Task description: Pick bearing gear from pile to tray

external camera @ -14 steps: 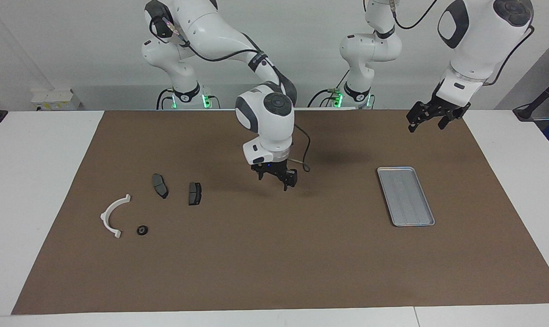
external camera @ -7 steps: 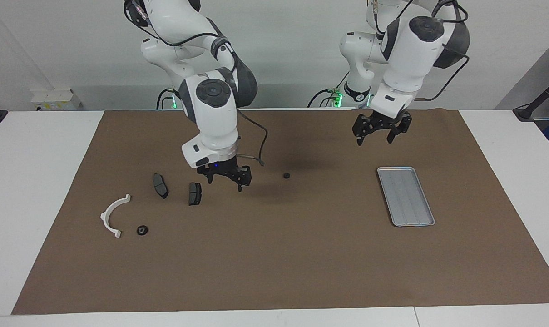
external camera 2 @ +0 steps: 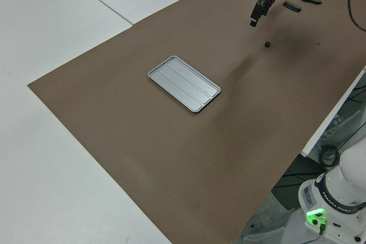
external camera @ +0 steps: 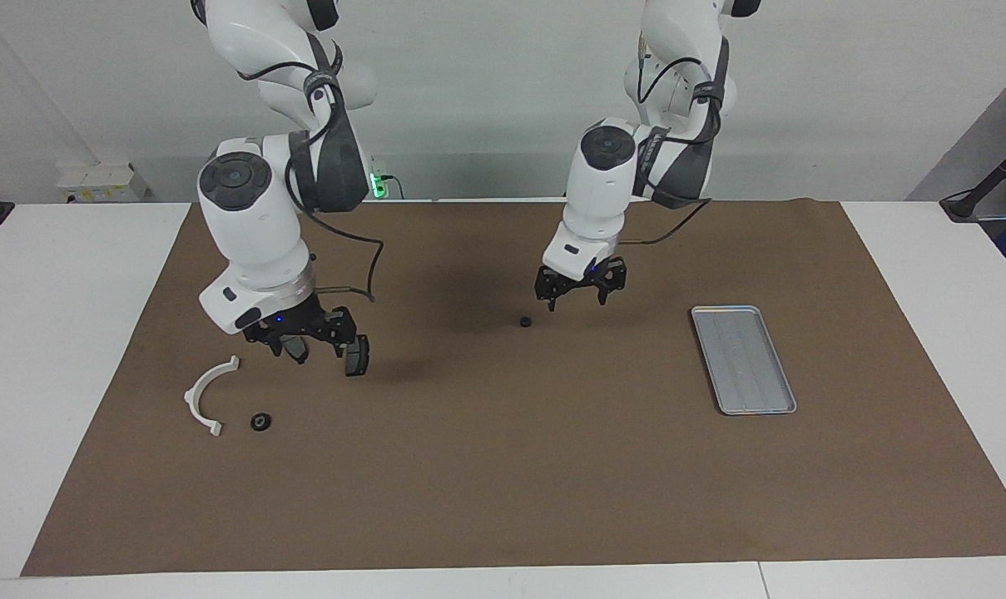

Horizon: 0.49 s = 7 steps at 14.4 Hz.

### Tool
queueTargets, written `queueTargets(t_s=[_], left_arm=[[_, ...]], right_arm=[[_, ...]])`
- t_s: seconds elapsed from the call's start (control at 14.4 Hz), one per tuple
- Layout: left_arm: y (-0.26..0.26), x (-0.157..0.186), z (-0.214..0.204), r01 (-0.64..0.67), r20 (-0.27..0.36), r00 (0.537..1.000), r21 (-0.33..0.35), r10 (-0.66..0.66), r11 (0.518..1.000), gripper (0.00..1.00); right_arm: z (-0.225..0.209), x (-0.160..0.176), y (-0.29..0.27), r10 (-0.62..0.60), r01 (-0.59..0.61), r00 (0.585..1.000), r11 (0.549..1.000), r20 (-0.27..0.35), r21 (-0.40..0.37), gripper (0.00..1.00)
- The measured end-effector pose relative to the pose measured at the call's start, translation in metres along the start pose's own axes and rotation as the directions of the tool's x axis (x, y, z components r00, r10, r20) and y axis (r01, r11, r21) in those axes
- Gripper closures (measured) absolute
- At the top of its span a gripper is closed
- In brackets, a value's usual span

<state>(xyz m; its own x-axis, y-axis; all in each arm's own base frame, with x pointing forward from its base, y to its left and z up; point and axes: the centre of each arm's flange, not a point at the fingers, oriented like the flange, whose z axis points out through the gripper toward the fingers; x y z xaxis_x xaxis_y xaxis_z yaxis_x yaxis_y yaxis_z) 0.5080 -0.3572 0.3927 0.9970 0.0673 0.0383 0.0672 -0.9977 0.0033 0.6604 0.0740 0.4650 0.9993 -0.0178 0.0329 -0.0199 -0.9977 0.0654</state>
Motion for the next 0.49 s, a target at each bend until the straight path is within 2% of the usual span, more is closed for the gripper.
queueTargets(t_s=[0.21,0.49], left_arm=[[0.021,-0.002,0.036,0.004,-0.006,1.000,-0.004,-0.004,1.000,0.00],[0.028,-0.006,0.044,-0.001,-0.034,0.999,-0.033,0.000,0.999,0.00]], right_arm=[[0.030,0.006,0.022,0.026,-0.025,1.000,1.000,-0.006,0.004,0.00],[0.073,0.014,0.047,0.086,-0.086,0.996,0.996,-0.003,0.008,0.00]])
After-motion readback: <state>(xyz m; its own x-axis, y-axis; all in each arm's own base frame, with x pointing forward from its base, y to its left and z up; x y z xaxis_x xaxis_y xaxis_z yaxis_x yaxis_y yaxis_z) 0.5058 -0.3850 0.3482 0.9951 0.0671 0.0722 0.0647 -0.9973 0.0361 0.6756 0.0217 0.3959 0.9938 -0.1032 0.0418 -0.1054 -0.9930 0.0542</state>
